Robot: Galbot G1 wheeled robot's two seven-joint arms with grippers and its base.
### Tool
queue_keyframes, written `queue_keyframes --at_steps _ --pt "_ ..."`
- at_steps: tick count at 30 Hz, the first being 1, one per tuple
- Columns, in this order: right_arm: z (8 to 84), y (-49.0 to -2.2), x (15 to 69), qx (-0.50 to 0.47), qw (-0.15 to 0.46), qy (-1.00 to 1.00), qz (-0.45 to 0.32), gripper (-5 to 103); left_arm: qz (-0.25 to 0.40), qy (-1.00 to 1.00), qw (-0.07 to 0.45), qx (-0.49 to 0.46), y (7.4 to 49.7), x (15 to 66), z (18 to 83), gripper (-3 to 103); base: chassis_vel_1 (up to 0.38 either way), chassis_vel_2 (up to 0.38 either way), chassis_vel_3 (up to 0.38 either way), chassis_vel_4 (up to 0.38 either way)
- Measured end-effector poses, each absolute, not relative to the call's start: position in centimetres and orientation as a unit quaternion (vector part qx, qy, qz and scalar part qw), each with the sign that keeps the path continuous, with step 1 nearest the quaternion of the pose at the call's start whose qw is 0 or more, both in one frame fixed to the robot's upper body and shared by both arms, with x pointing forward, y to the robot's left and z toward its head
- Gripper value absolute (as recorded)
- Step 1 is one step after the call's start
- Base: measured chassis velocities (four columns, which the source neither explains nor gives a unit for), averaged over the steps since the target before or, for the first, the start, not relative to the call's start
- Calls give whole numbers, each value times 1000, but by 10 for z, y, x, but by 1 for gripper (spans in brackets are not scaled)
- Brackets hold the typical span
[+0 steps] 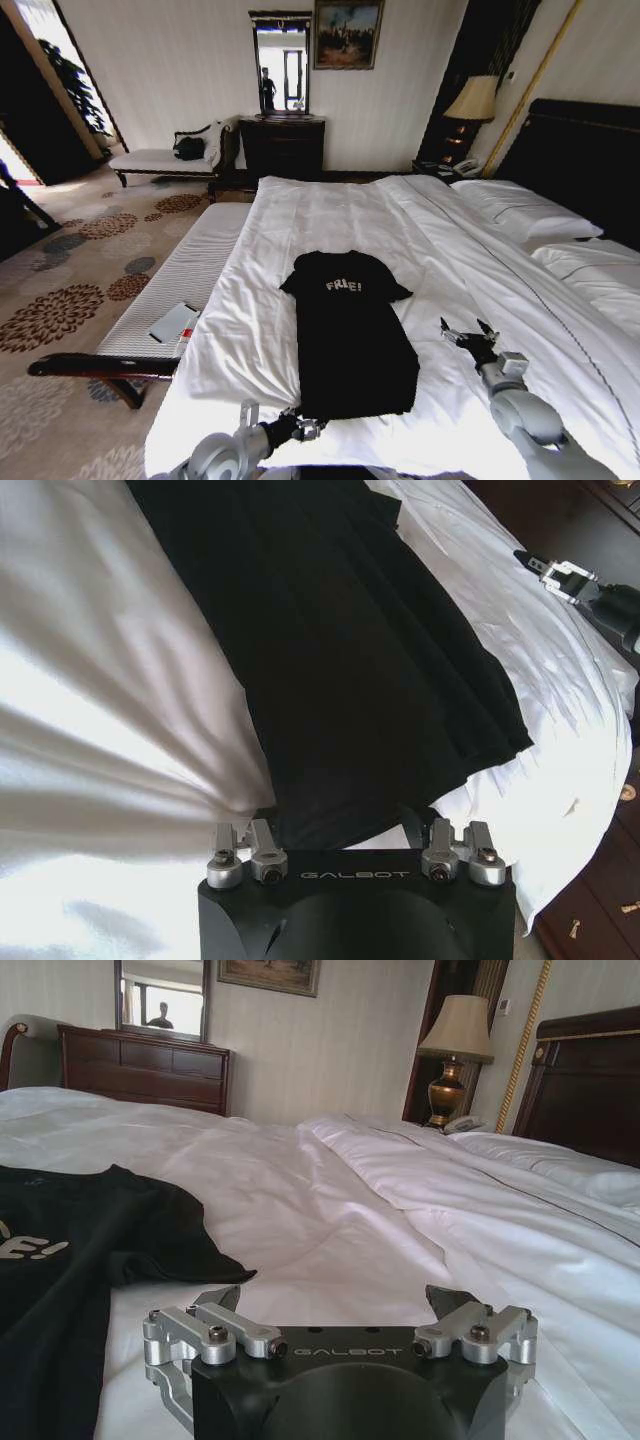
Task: Fold the clothes on the bed.
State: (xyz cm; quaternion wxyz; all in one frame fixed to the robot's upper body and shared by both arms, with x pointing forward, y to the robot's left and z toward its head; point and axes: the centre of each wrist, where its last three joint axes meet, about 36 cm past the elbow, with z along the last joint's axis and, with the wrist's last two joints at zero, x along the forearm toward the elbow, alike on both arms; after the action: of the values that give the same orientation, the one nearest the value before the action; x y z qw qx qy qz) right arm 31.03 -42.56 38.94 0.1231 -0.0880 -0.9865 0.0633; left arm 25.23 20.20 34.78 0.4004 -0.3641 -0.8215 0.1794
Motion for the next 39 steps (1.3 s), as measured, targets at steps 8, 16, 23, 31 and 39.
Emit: queue_keyframes --at_steps 8,16,23,31,39 --pt "388 -422 311 -88 123 -987 59 100 177 -830 395 -352 214 250 354 43 0 0 0 0" --pt "389 -422 307 -89 122 -987 61 100 179 -836 388 -344 216 250 354 10 0 0 0 0" --pt "391 -425 303 -92 122 -986 63 100 179 -838 387 -340 215 248 352 0 0 0 0 0" --pt "388 -417 299 -90 131 -987 33 100 173 -847 383 -325 229 245 357 0 0 0 0 0" --pt "403 -396 291 -81 195 -966 -146 100 171 -861 361 -314 245 249 379 0 0 0 0 0"
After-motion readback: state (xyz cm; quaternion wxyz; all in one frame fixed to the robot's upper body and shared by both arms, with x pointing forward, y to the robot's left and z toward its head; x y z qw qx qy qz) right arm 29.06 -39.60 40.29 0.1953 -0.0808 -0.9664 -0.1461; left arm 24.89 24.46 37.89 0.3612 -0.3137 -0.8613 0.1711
